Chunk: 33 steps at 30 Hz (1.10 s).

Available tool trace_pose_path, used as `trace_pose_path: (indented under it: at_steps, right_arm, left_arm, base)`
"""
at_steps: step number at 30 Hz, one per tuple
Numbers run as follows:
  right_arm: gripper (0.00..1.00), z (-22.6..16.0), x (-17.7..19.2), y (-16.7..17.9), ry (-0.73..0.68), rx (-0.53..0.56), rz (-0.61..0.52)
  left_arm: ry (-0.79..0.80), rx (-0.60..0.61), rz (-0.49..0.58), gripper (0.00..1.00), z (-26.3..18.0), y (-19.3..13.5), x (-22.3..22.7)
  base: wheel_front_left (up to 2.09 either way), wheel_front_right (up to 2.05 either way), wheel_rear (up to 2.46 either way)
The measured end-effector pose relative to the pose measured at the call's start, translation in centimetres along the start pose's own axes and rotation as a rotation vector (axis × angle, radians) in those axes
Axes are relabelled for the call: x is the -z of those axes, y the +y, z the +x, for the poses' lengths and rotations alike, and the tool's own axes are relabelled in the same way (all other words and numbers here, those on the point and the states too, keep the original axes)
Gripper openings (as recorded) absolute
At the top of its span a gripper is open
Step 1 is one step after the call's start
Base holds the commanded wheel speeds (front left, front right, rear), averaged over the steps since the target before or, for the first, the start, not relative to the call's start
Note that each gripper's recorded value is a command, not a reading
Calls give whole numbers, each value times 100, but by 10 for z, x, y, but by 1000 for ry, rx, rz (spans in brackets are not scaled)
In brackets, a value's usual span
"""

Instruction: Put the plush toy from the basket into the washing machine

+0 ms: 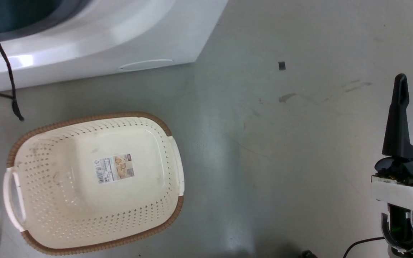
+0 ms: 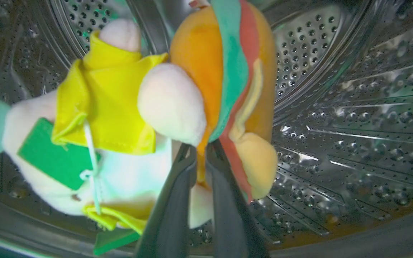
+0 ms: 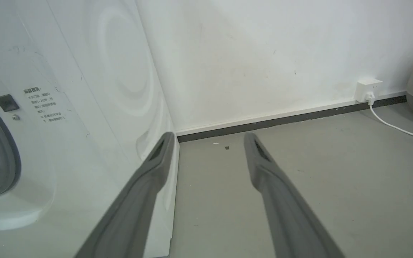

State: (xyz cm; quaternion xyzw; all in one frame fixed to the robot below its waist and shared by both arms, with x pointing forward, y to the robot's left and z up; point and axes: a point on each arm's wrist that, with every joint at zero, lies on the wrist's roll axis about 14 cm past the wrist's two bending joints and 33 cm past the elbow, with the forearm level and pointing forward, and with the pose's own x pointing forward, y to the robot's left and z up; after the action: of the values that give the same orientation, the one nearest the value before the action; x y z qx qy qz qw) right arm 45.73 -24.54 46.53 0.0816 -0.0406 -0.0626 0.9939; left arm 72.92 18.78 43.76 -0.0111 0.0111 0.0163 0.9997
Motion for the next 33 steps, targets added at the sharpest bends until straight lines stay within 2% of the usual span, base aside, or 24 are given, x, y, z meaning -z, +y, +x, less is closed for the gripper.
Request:
trace_pose_path:
  at_steps: [8, 9, 10, 21, 27, 33]
  right_arm:
    - [100, 2, 6, -6, 13, 12, -18]
    - [100, 3, 7, -6, 13, 12, -18]
    - [100, 3, 7, -6, 12, 12, -19]
    - [100, 2, -10, 2, -27, -7, -1]
    - [100, -1, -30, 12, -70, -33, 13]
    - [100, -11, -45, 24, -96, -63, 21]
  left_arm:
    - [52, -23, -6, 0, 17, 3, 18]
    - [56, -24, -6, 6, 18, 2, 19]
    - [57, -26, -6, 100, 19, 3, 19]
    - [43, -27, 2, 100, 7, 4, -2]
    - [82, -10, -12, 100, -33, -1, 8]
    - [57, 20, 28, 100, -75, -3, -8]
  base:
    - [0, 0, 0]
    - [0, 0, 0]
    - [0, 0, 0]
    - [0, 0, 0]
    - [0, 0, 0]
    - [0, 0, 0]
